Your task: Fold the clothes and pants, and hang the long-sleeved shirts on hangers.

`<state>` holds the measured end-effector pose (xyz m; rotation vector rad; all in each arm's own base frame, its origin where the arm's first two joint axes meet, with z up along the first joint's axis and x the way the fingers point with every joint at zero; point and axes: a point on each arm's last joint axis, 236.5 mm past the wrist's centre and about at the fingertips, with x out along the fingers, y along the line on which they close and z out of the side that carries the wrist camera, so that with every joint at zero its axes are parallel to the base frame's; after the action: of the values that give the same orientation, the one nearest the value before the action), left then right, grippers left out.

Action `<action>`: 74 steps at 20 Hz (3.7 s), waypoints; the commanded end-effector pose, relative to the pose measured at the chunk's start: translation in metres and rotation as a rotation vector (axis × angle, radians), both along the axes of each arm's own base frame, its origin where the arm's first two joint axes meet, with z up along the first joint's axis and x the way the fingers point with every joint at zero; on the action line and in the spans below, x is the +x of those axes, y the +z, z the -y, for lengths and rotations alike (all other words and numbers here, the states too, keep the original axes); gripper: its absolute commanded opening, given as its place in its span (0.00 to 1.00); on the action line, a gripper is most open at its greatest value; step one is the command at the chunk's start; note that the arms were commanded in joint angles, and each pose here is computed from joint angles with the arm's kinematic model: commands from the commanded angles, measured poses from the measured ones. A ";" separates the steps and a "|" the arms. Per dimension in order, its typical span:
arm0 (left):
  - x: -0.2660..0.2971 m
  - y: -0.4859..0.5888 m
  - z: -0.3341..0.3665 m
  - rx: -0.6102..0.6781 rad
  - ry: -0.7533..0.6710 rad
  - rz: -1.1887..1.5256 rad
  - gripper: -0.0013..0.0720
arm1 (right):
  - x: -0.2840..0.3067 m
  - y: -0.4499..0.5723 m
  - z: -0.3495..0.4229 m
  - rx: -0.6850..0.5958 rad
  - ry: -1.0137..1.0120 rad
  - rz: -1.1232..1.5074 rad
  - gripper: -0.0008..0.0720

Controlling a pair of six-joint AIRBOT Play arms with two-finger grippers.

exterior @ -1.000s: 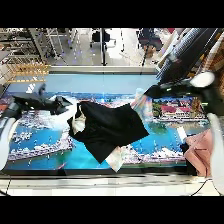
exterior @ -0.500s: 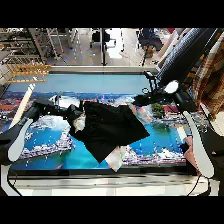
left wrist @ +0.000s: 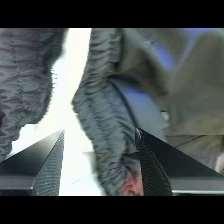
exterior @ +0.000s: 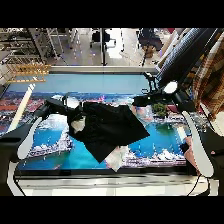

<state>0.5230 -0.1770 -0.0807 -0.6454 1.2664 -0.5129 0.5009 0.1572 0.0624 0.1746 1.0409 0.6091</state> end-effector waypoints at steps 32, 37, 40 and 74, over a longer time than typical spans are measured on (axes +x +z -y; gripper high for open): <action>-0.248 0.606 -0.089 -0.021 0.301 1.385 0.03 | -0.254 0.482 0.204 -0.532 -0.658 1.365 0.04; -0.260 0.623 -0.090 0.058 0.298 1.512 0.03 | -0.249 0.537 0.198 -0.331 -0.718 1.611 0.04; -0.198 0.565 -0.088 0.025 0.213 1.311 0.03 | -0.160 0.473 0.201 -0.262 -0.648 1.363 0.04; -0.036 -0.002 -0.123 0.011 0.255 -0.263 0.96 | -0.157 -0.151 0.025 0.290 -0.335 -0.676 0.70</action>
<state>0.4808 -0.0419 -0.0691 -0.8368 1.4056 -0.2386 0.3494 0.1081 -0.0709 0.7706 1.5482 0.4213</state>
